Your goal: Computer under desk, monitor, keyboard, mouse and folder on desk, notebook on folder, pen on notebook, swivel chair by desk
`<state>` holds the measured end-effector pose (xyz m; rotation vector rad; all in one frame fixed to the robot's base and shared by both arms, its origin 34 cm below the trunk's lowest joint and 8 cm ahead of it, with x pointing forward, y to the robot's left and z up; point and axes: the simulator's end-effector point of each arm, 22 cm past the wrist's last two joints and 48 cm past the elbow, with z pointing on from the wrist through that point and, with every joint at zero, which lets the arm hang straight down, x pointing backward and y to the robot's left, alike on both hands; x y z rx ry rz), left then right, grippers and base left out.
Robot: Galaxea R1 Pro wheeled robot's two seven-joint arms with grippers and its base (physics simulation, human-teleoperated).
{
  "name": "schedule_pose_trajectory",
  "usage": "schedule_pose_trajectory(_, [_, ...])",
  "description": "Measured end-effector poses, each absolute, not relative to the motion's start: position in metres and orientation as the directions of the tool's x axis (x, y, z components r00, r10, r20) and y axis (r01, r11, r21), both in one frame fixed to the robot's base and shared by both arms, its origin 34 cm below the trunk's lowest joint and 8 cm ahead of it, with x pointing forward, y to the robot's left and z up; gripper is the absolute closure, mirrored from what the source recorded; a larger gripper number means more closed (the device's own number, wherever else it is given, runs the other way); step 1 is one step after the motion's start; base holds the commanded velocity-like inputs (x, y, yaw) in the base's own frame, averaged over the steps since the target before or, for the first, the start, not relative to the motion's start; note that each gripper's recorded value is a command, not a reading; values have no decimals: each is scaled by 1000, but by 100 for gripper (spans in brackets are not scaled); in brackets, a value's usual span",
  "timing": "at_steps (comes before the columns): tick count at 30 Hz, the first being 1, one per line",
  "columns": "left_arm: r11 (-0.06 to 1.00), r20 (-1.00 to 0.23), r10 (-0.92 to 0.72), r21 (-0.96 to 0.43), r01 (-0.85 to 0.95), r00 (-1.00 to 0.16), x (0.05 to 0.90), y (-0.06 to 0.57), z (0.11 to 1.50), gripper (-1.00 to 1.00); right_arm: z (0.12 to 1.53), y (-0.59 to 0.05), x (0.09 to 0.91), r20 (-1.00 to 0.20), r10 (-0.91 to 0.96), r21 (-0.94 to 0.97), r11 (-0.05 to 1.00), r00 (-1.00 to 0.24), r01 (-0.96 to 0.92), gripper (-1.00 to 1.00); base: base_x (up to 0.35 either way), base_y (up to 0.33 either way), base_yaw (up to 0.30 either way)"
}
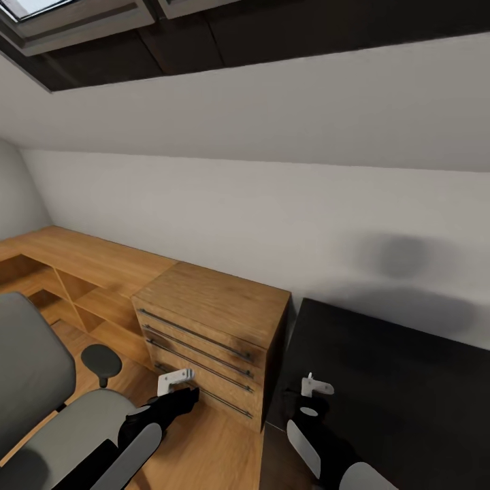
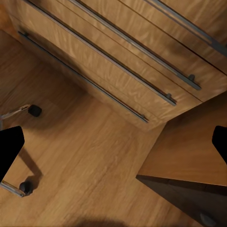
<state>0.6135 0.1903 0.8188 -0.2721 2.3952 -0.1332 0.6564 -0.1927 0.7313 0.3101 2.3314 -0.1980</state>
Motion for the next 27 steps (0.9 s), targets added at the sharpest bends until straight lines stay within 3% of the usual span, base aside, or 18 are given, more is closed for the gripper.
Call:
schedule_pose_trajectory(9, [972,-649,-232,-170,-159,-725,614,191,815,-100,731,-191,660,-722,162,-44,959,-672,279,-100,0,0,0])
schedule_pose_trajectory(10, [972,-649,-232,-170,-159,-725,614,191,815,-100,731,-191,660,-722,162,-45,959,-672,279,100,0,0,0])
schedule_pose_trajectory(27, [972,-648,-234,-172,-160,-725,614,190,815,-100,731,-191,660,-720,159,-47,960,-676,277,100,0,0,0])
